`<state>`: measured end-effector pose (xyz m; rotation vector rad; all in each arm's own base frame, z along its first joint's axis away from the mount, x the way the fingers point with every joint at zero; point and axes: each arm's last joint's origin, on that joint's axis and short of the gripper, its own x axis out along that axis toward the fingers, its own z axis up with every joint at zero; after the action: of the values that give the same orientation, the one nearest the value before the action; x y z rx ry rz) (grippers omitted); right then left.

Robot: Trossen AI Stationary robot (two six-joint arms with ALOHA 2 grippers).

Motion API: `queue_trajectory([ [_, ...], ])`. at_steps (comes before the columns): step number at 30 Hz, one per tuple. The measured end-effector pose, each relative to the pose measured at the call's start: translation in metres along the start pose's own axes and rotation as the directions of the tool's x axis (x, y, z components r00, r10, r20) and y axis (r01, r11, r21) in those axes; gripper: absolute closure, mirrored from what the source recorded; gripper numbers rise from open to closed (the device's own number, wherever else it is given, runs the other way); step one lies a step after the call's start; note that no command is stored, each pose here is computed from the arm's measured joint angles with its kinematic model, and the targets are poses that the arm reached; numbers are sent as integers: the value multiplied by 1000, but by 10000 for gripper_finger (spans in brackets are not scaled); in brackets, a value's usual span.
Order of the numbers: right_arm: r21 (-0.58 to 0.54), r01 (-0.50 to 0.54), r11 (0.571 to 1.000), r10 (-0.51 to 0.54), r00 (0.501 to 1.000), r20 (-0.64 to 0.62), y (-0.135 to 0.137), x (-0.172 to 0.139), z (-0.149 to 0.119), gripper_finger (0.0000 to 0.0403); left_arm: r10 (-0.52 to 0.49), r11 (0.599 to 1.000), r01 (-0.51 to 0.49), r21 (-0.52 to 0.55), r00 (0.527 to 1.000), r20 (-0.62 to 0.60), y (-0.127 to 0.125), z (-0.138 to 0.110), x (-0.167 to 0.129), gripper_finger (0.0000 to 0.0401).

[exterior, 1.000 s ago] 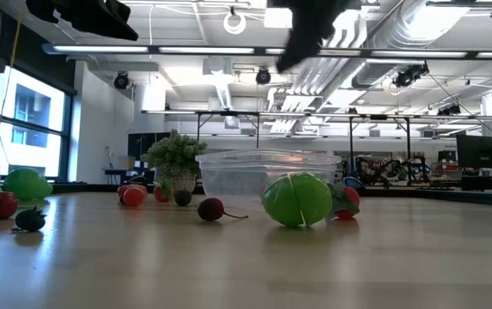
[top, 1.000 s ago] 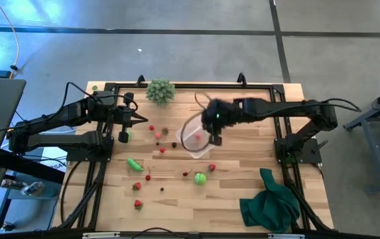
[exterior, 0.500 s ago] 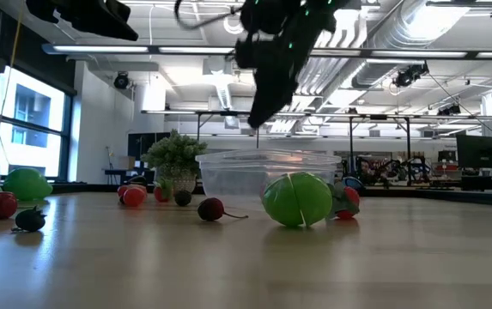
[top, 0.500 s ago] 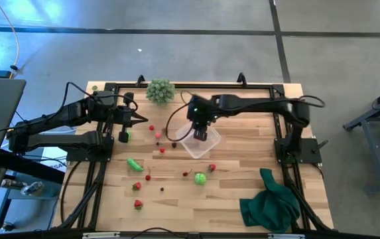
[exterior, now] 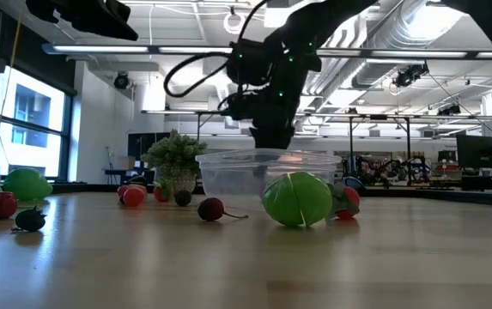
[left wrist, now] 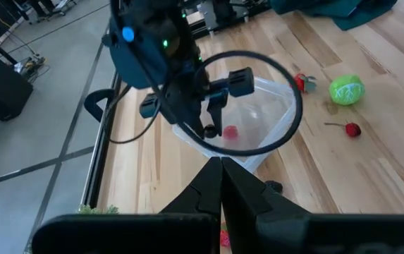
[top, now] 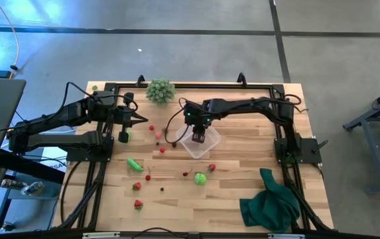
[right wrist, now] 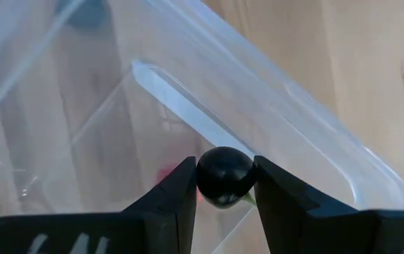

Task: Pick and placing Produce into tupperware
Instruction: Put the black cherry into the transparent bin

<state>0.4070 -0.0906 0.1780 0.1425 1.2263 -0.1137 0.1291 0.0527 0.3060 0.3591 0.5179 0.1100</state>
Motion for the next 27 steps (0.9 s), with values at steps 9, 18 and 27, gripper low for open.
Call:
queue_trajectory([
  [9,22,-19,1000,20,999,-34,-2,9,-3,295,0,1000,0,0,1000,0,0,0,0,400],
  [18,25,-36,999,37,999,-30,-3,9,-2,290,0,1000,0,0,1000,0,0,0,0,400],
  [27,28,-39,999,40,999,-30,-3,9,-2,273,0,1000,0,0,1000,0,0,0,0,400],
])
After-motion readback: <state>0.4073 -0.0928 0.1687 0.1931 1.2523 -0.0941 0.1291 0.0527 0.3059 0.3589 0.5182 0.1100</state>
